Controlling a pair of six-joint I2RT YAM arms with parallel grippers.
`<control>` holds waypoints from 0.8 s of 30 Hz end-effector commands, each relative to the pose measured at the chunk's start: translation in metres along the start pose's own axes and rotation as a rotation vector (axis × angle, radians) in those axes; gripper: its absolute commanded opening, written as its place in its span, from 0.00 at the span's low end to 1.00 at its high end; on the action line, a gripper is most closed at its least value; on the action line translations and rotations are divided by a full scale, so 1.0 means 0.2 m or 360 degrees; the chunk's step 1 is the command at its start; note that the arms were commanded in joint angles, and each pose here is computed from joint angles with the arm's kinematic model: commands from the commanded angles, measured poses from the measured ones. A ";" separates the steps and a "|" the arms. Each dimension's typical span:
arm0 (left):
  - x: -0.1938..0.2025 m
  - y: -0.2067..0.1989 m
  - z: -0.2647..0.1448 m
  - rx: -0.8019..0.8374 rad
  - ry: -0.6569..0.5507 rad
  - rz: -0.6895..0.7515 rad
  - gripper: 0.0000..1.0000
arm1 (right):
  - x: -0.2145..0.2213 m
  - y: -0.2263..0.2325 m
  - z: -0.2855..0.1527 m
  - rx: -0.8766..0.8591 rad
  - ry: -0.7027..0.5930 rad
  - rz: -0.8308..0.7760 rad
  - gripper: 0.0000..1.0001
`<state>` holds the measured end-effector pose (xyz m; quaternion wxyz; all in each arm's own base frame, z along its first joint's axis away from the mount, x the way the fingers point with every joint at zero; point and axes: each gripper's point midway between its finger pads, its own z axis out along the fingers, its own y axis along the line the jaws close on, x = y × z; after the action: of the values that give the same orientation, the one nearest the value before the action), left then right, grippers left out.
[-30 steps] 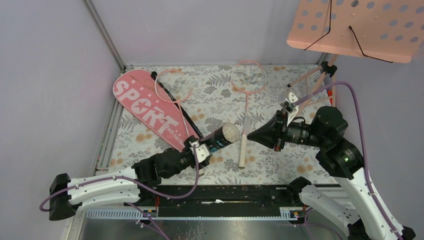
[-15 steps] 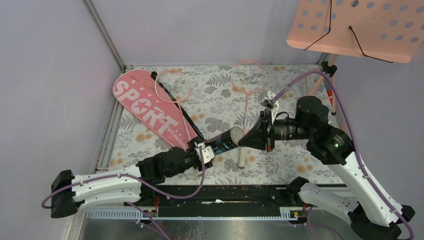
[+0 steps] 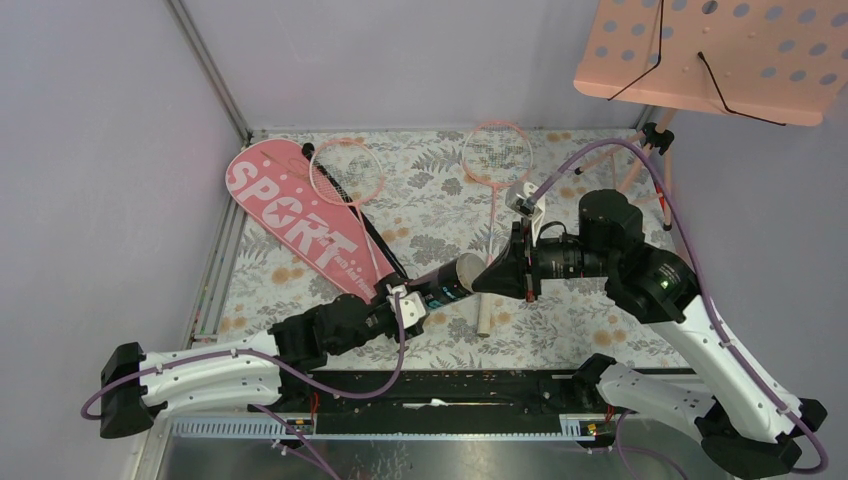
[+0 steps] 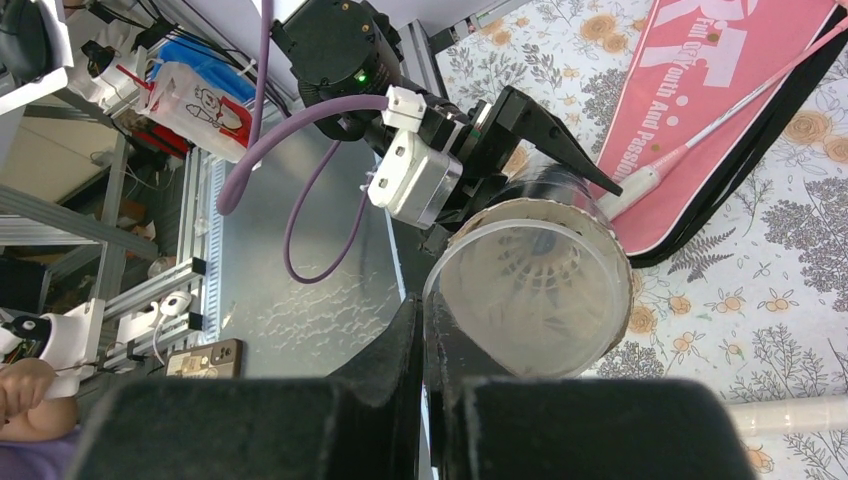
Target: Pack up the badminton gear
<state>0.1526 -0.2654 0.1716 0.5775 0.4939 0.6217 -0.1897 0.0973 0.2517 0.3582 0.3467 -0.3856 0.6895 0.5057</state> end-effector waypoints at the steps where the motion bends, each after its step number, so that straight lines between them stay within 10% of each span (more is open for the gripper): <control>1: -0.17 0.02 0.01 -0.0010 -0.0183 -0.0044 0.14 | -0.06 0.03 0.01 -0.0034 -0.0030 -0.0055 0.00; 24: -0.18 0.01 0.00 0.0012 -0.0208 -0.0048 0.14 | -0.06 0.00 0.05 -0.0028 0.0018 0.0023 0.07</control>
<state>0.1508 -0.2669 0.1702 0.5736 0.4952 0.6225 -0.1954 0.1058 0.2616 0.3506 0.3245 -0.3814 0.7038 0.5039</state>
